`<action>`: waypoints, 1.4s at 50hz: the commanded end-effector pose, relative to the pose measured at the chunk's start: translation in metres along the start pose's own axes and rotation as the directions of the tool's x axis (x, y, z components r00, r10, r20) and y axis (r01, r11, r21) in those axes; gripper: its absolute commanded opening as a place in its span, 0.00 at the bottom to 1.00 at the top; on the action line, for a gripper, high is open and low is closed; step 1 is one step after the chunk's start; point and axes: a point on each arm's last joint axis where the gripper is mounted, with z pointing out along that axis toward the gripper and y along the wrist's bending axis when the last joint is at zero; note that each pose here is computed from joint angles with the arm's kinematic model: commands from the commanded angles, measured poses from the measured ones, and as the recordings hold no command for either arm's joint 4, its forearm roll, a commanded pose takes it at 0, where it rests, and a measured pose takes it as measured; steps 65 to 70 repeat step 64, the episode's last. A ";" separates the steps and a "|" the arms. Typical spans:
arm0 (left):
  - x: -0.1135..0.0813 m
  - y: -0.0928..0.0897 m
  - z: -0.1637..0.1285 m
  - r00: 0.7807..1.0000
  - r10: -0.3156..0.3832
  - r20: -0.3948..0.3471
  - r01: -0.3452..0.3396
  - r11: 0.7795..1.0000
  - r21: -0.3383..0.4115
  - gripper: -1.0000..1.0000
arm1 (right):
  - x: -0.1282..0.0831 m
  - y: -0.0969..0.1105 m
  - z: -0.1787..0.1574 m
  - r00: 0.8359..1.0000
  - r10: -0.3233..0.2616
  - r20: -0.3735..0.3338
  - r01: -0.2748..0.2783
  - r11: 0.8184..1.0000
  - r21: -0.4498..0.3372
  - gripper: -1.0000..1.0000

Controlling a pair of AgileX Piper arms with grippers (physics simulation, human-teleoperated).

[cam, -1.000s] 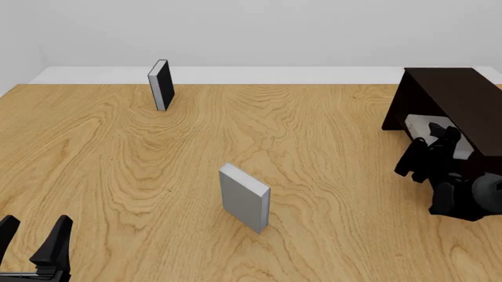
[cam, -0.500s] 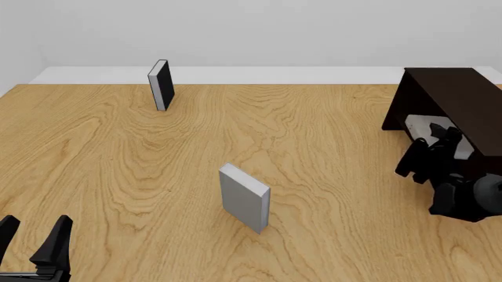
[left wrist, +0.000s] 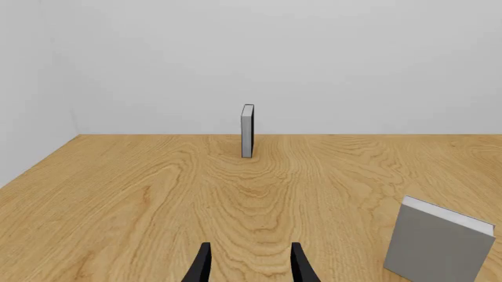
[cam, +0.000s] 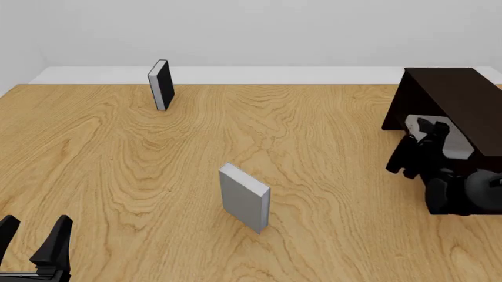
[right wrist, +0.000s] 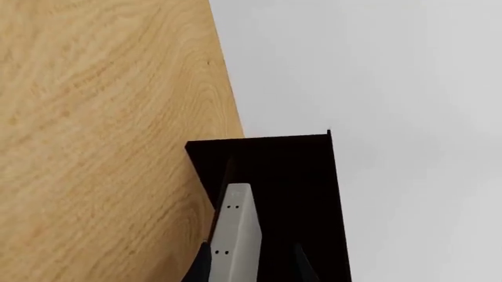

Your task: Pick up the book on the right and place it on the cabinet shelf.

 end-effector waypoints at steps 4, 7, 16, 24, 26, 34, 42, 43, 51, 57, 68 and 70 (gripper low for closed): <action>0.000 0.000 0.000 1.000 0.000 0.000 0.000 1.000 0.000 1.00 | -0.019 -0.004 0.004 0.999 -0.013 0.052 0.013 1.000 0.004 1.00; 0.000 0.000 0.000 1.000 0.000 0.000 0.000 1.000 0.000 1.00 | -0.023 -0.004 0.004 0.998 -0.014 0.063 0.014 1.000 0.000 1.00; 0.000 0.000 0.000 1.000 0.000 0.000 0.000 1.000 0.000 1.00 | -0.039 -0.007 0.004 0.995 -0.018 0.103 0.019 1.000 -0.005 1.00; 0.000 0.000 0.000 1.000 0.000 0.000 0.000 1.000 0.000 1.00 | -0.049 -0.013 0.001 0.992 -0.021 0.128 0.021 1.000 0.000 1.00; 0.000 0.000 0.000 1.000 0.000 0.000 0.000 1.000 0.000 1.00 | -0.054 -0.018 -0.001 0.990 0.001 0.139 0.001 1.000 -0.013 1.00; 0.000 0.000 0.000 1.000 0.000 0.000 0.000 1.000 0.000 1.00 | -0.074 -0.034 -0.015 0.981 0.058 0.186 -0.053 0.998 -0.031 1.00; 0.000 0.000 0.000 1.000 0.000 0.000 0.000 1.000 0.000 1.00 | -0.094 -0.047 -0.032 0.966 0.107 0.236 -0.096 0.994 -0.059 1.00; 0.000 0.000 0.000 1.000 0.000 0.000 0.000 1.000 0.000 1.00 | -0.094 -0.047 -0.035 0.965 0.111 0.237 -0.099 0.993 -0.064 1.00; 0.000 0.000 0.000 1.000 0.000 0.000 0.000 1.000 0.000 1.00 | -0.101 -0.057 -0.050 0.954 0.151 0.260 -0.135 0.988 -0.076 1.00; 0.000 0.000 0.000 1.000 0.000 0.000 0.000 1.000 0.000 1.00 | -0.105 -0.064 -0.066 0.944 0.187 0.273 -0.166 0.981 -0.099 1.00; 0.000 0.000 0.000 1.000 0.000 0.000 0.000 1.000 0.000 1.00 | -0.107 -0.074 -0.083 0.935 0.213 0.282 -0.188 0.976 -0.114 1.00; 0.000 0.000 0.000 1.000 0.000 0.000 0.000 1.000 0.000 1.00 | -0.107 -0.074 -0.083 0.935 0.213 0.282 -0.188 0.976 -0.114 1.00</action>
